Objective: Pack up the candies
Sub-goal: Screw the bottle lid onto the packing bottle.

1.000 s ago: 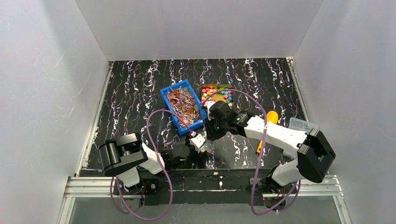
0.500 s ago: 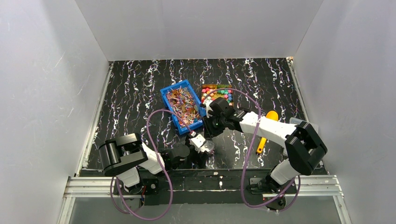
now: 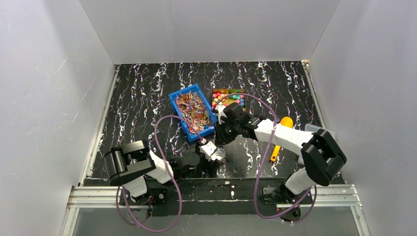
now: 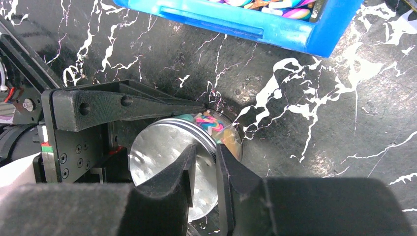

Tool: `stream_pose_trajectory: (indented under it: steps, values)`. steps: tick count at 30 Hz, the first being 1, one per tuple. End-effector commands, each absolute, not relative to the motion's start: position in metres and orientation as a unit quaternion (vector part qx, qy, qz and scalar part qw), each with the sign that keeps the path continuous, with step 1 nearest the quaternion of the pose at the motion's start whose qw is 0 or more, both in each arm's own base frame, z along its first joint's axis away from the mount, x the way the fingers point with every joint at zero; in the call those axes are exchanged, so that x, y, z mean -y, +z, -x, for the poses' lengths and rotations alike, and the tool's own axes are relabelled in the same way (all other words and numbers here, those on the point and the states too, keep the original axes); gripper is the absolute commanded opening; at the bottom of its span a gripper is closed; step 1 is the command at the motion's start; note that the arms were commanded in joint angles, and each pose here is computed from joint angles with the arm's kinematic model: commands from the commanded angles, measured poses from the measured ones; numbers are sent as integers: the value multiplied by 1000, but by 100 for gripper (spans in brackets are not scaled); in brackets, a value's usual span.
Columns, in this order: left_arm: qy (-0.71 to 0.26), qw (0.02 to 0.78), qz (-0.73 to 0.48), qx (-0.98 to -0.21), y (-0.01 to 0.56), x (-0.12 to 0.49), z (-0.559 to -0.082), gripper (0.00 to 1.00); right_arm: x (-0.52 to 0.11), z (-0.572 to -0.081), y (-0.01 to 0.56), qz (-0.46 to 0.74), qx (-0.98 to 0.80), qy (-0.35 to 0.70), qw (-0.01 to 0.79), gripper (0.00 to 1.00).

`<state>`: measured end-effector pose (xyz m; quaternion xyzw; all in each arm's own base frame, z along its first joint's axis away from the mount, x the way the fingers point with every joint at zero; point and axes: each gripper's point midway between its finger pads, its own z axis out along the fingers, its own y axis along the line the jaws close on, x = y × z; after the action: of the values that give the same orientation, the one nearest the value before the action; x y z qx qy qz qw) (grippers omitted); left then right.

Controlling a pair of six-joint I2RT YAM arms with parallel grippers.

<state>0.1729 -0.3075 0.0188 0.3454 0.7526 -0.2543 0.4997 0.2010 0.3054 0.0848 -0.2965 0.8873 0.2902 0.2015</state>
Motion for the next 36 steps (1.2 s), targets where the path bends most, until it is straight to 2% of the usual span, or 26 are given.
stream_pose_trajectory:
  steps: [1,5,21,28,33,36]
  values:
    - [-213,460,-353,-787,-13,284,-168,59,-298,-173,77,315,-884,306,163,26]
    - [-210,460,-347,-790,-13,282,-170,60,-288,-161,75,308,-886,309,155,23]
    - [-188,459,-333,-802,-13,279,-184,60,-242,-114,74,242,-900,320,173,22]
    - [-183,458,-343,-800,-10,287,-188,61,-227,-118,95,207,-902,310,218,28]
    - [-182,460,-346,-797,-3,290,-190,67,-227,-123,110,197,-897,316,240,36]
    - [-182,459,-346,-798,2,289,-189,73,-228,-126,114,196,-895,315,247,38]
